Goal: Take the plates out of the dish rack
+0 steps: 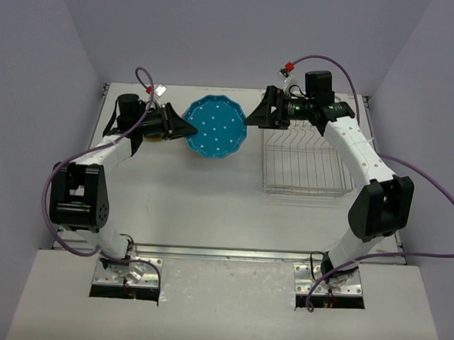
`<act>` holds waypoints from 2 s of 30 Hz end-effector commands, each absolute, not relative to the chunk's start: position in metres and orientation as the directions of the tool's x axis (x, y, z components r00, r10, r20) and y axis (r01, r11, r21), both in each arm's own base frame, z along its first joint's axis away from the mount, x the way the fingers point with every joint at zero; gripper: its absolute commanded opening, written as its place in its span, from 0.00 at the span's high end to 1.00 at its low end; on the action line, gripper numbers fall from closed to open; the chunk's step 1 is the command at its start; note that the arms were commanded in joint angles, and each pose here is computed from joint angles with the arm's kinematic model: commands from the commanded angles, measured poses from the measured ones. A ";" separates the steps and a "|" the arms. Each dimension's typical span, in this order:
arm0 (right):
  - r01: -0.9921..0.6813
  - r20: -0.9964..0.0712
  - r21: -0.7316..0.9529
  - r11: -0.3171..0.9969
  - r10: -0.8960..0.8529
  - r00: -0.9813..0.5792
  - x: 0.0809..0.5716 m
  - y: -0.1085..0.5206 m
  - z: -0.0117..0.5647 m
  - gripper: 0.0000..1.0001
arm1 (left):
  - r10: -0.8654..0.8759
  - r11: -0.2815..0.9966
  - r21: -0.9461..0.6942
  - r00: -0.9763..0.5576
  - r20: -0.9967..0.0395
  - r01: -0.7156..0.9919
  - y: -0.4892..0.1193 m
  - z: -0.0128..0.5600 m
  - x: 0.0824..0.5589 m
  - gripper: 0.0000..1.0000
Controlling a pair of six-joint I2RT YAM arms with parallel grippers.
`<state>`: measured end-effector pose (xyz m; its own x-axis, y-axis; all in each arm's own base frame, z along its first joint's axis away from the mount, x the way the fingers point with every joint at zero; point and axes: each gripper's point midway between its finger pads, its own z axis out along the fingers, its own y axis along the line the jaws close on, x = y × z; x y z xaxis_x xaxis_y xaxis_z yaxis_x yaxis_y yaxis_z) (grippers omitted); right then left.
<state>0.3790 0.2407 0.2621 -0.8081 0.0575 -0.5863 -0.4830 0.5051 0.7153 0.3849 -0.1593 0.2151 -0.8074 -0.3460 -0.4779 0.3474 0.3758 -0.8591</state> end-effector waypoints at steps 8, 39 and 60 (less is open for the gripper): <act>-0.494 -0.718 0.554 0.670 0.085 -0.690 0.397 0.205 0.288 0.01 | -0.414 0.690 -0.683 -0.645 -0.643 0.238 -0.098 0.213 0.498 1.00; -0.472 -0.725 0.537 0.699 0.096 -0.682 0.400 0.189 0.288 0.01 | -0.369 0.665 -0.727 -0.772 -0.518 0.170 -0.117 0.132 0.533 0.63; -0.180 -0.818 0.179 0.967 0.045 -0.574 0.401 0.082 0.270 0.01 | -0.015 0.994 -0.065 -0.482 -0.876 0.087 -0.052 0.291 0.479 0.00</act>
